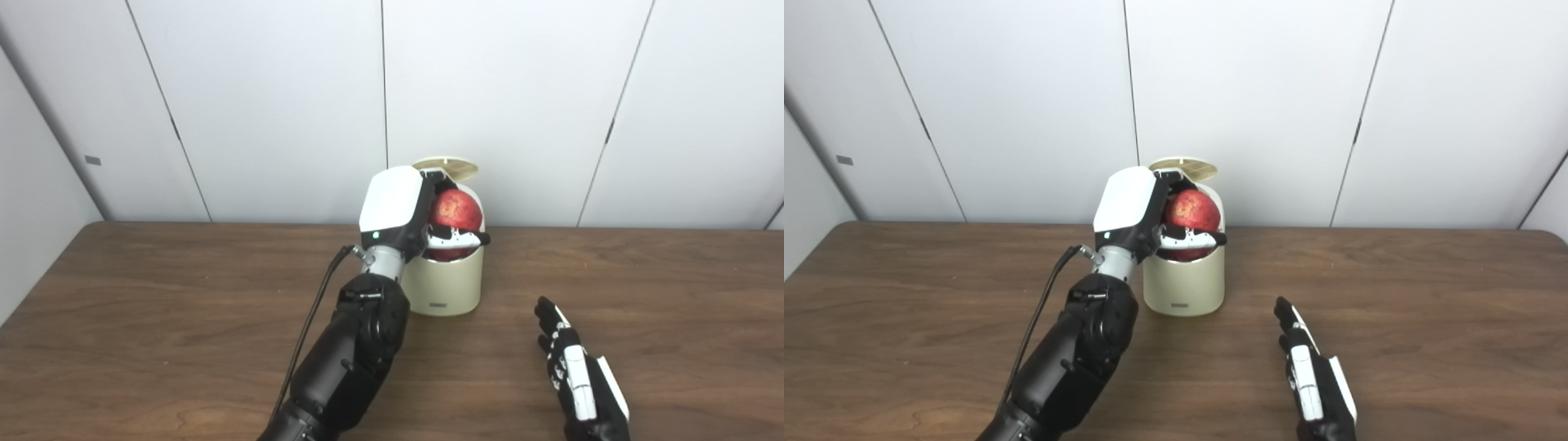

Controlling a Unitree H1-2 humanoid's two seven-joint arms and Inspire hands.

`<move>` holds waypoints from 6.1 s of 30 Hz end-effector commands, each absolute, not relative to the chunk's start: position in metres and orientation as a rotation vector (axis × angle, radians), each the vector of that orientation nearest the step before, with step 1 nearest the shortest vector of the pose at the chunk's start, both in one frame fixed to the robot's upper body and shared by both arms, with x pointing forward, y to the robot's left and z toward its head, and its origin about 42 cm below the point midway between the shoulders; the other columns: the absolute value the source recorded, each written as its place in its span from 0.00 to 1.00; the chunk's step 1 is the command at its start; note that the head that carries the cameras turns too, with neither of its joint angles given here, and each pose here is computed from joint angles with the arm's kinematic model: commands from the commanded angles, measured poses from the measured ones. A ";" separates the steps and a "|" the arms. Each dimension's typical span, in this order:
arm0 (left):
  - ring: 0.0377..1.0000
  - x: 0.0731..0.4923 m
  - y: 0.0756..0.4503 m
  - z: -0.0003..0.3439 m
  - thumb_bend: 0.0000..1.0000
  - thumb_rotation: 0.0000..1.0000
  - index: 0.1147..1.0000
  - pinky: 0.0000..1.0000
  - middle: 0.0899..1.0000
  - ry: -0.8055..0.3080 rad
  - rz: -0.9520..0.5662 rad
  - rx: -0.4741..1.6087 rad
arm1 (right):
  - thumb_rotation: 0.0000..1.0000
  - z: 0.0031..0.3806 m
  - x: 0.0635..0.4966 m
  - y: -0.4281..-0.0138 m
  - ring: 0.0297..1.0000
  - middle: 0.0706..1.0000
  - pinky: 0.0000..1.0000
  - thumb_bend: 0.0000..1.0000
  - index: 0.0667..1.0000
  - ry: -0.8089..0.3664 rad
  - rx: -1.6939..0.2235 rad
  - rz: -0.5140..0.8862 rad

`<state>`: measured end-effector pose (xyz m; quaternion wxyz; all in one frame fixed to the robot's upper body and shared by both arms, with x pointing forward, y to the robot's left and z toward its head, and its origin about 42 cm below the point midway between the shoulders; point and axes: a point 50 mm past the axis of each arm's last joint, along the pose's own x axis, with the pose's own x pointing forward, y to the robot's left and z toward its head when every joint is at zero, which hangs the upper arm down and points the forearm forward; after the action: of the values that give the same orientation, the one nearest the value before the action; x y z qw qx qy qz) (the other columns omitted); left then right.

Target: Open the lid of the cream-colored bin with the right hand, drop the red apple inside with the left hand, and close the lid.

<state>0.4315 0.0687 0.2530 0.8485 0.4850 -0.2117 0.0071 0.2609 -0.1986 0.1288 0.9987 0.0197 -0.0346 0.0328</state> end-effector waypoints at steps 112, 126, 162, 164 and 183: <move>0.42 0.364 0.193 0.267 0.50 0.00 0.43 0.41 0.46 -0.412 0.129 0.034 | 1.00 0.147 0.262 -0.225 0.94 0.89 0.97 0.59 0.87 -0.165 0.009 0.122; 0.99 0.269 0.228 0.212 0.52 0.95 1.00 1.00 1.00 -0.197 -0.114 -0.045 | 0.97 0.168 0.273 -0.233 0.98 0.93 1.00 0.68 0.88 -0.227 0.013 0.087; 1.00 0.234 0.216 0.107 0.65 0.98 1.00 1.00 1.00 -0.074 0.010 -0.059 | 1.00 0.349 0.420 -0.170 0.98 0.97 0.96 0.54 0.87 -0.557 -0.767 0.209; 1.00 0.234 0.216 0.107 0.65 0.97 1.00 1.00 1.00 -0.072 0.006 -0.063 | 1.00 0.355 0.426 -0.166 0.97 0.96 0.93 0.55 0.87 -0.564 -0.788 0.210; 1.00 0.234 0.211 0.108 0.65 1.00 1.00 1.00 1.00 -0.067 0.019 -0.050 | 1.00 0.352 0.437 -0.178 1.00 0.98 0.98 0.58 0.80 -0.511 -0.975 0.300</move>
<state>0.2347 0.2111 0.1110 0.9987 -0.0288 -0.0430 0.0032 0.4384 -0.1792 0.3302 0.8520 -0.4566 -0.2053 0.1533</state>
